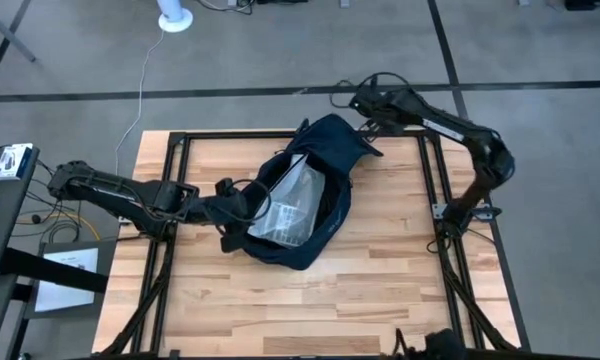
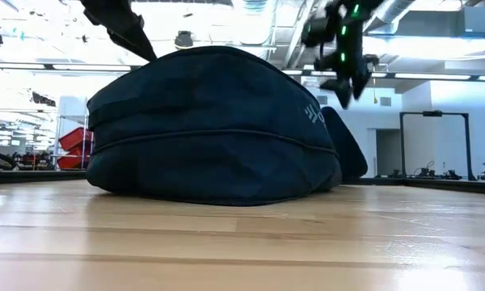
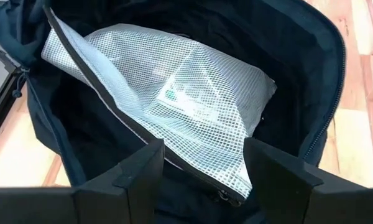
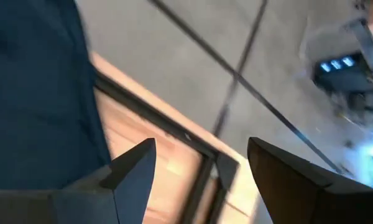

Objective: Unpack backpack
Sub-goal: Remove the white zip bag from the dark blue backpack

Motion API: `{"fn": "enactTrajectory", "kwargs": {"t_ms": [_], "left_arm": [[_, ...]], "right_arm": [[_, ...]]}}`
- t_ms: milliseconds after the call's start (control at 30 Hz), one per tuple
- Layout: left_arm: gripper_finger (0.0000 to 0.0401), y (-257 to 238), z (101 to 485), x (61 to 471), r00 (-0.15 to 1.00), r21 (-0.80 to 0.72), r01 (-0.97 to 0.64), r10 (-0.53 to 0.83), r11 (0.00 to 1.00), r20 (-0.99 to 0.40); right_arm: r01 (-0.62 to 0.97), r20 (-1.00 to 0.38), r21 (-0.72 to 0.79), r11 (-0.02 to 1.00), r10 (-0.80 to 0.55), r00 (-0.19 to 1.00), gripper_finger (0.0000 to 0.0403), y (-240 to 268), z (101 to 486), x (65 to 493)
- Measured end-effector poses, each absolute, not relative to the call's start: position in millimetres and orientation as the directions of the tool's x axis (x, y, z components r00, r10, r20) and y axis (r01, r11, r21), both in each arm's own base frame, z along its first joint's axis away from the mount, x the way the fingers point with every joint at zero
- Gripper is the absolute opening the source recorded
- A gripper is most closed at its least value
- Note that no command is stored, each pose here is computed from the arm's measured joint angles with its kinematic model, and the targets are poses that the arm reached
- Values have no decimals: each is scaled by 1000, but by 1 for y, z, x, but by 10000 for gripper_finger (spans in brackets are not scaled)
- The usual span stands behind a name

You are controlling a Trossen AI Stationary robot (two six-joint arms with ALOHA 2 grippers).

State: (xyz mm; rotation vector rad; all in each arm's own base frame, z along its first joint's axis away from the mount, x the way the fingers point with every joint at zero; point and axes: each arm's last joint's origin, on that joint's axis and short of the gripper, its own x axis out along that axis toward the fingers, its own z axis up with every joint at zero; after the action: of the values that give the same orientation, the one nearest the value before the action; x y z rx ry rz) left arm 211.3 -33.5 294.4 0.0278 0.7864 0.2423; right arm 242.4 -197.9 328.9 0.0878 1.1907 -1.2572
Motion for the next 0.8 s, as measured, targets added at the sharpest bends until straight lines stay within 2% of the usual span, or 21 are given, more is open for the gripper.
{"fn": "enactTrajectory", "kwargs": {"t_ms": [67, 133, 233, 300, 400, 533, 667, 800], "left_arm": [[208, -33, 295, 210, 672, 117, -209, 229, 971, -704], [208, -32, 295, 206, 665, 107, -227, 234, 968, -709], [208, -28, 298, 200, 649, 79, -308, 270, 948, -711], [208, -24, 300, 193, 639, 59, -368, 299, 928, -708], [208, -19, 307, 182, 650, 21, -438, 332, 899, -684], [208, -16, 317, 169, 681, -26, -464, 338, 885, -649], [208, -14, 322, 161, 706, -63, -470, 333, 880, -625], [208, -14, 323, 157, 706, -77, -478, 331, 875, -627]], "right_arm": [[790, -714, -440, 426, -700, -20, 245, -185, 349, 245], [789, -705, -318, 527, -688, 175, 245, -173, 366, 250], [694, -666, -148, 704, -590, 457, 245, -158, 383, 263], [605, -650, -102, 790, -513, 560, 244, -150, 385, 272], [453, -679, -112, 884, -401, 614, 244, -141, 372, 293], [266, -737, -200, 943, -323, 593, 244, -137, 336, 331], [31, -764, -328, 944, -285, 579, 244, -132, 296, 368], [-68, -754, -385, 920, -271, 599, 244, -128, 276, 396]]}}
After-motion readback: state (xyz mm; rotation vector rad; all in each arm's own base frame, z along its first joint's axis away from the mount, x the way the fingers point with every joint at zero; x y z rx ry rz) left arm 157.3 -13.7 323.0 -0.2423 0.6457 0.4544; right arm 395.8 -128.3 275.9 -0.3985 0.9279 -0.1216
